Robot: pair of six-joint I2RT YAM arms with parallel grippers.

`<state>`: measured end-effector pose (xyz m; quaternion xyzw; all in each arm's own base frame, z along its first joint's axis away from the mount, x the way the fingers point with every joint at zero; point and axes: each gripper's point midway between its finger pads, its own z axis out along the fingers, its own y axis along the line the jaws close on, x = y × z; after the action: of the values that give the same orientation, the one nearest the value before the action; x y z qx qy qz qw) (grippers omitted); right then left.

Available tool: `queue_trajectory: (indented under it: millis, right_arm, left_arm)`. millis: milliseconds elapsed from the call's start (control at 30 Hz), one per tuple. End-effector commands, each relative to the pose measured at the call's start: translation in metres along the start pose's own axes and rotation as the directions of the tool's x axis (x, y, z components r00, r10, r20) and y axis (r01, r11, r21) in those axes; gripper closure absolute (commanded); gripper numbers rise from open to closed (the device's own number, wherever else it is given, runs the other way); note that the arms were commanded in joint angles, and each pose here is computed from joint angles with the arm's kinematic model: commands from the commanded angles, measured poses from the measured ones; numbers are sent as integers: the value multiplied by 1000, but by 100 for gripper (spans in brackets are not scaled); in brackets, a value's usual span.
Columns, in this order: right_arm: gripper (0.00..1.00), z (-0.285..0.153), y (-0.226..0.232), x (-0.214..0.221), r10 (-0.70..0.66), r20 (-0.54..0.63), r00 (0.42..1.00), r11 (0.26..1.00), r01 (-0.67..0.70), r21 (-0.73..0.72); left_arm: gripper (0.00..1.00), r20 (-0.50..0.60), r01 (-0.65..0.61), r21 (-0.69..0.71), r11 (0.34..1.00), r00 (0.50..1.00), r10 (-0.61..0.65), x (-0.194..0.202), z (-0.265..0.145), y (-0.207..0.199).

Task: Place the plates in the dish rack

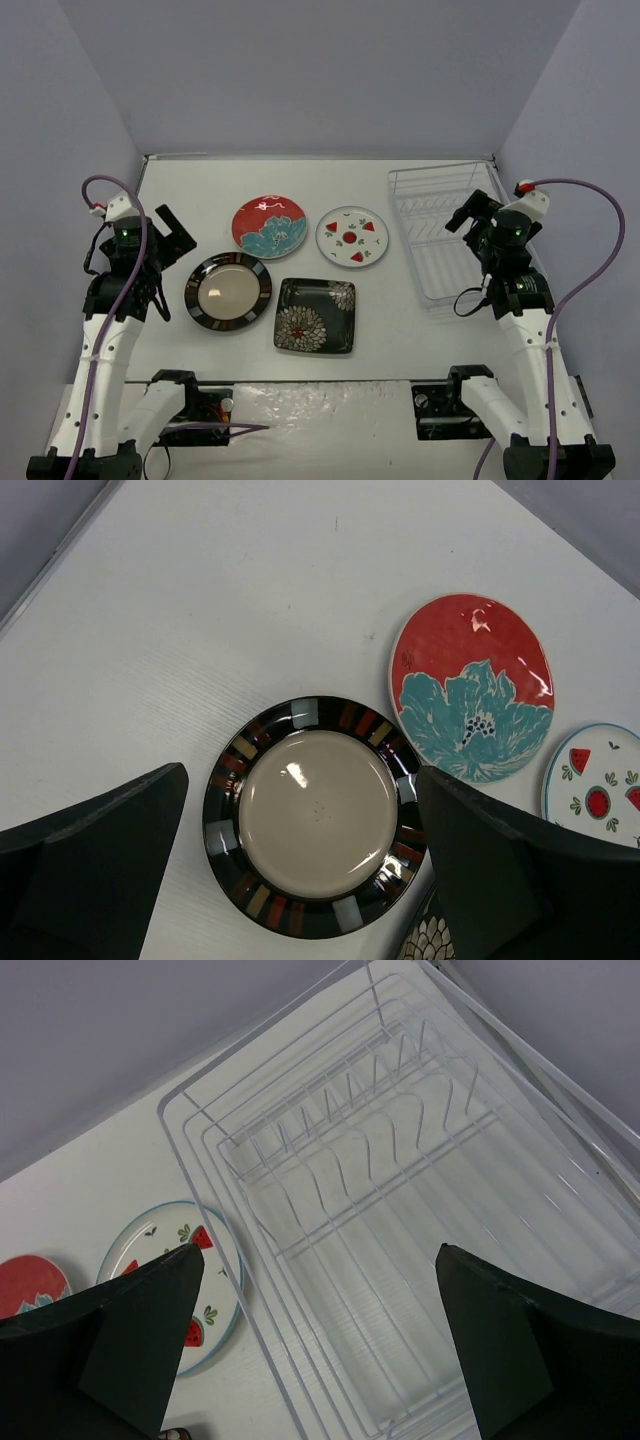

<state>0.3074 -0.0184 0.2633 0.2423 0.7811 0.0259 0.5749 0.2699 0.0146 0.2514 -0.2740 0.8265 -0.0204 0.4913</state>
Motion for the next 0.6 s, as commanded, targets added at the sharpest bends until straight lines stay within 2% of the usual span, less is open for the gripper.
queue_trajectory:
  millis: [0, 100, 233, 333, 400, 467, 567]
  right_arm:
    - [0, -6, 12, -34, 37, 110, 993, 999, -33, -40]
    - [0, -11, 31, -27, -5, 90, 996, 986, 20, -167]
    - [0, -15, 69, -10, -77, 27, 997, 925, 81, -372]
    - [0, -17, 102, 14, -158, -36, 987, 880, 124, -458]
    - [0, -17, 115, 21, -197, -40, 980, 877, 158, -454]
    - [0, -36, 148, 35, -254, -36, 967, 823, 196, -532]
    - [0, -52, 182, 60, -335, -42, 941, 788, 255, -561]
  left_arm:
    - [3, 52, 23, 43, 999, 998, -25, -18, -6, -11]
    - [3, 43, 13, 82, 997, 999, -17, -14, -4, -17]
    - [3, 28, -3, 130, 991, 1000, 0, -10, 1, -26]
    - [3, 7, -14, 166, 986, 1000, 13, -5, 6, -33]
    - [3, -6, -15, 188, 982, 1000, 17, -1, 9, -37]
    - [3, -21, -2, 198, 980, 1000, 6, 3, 10, -40]
    - [3, -89, 44, 257, 965, 996, -21, 23, 14, -50]
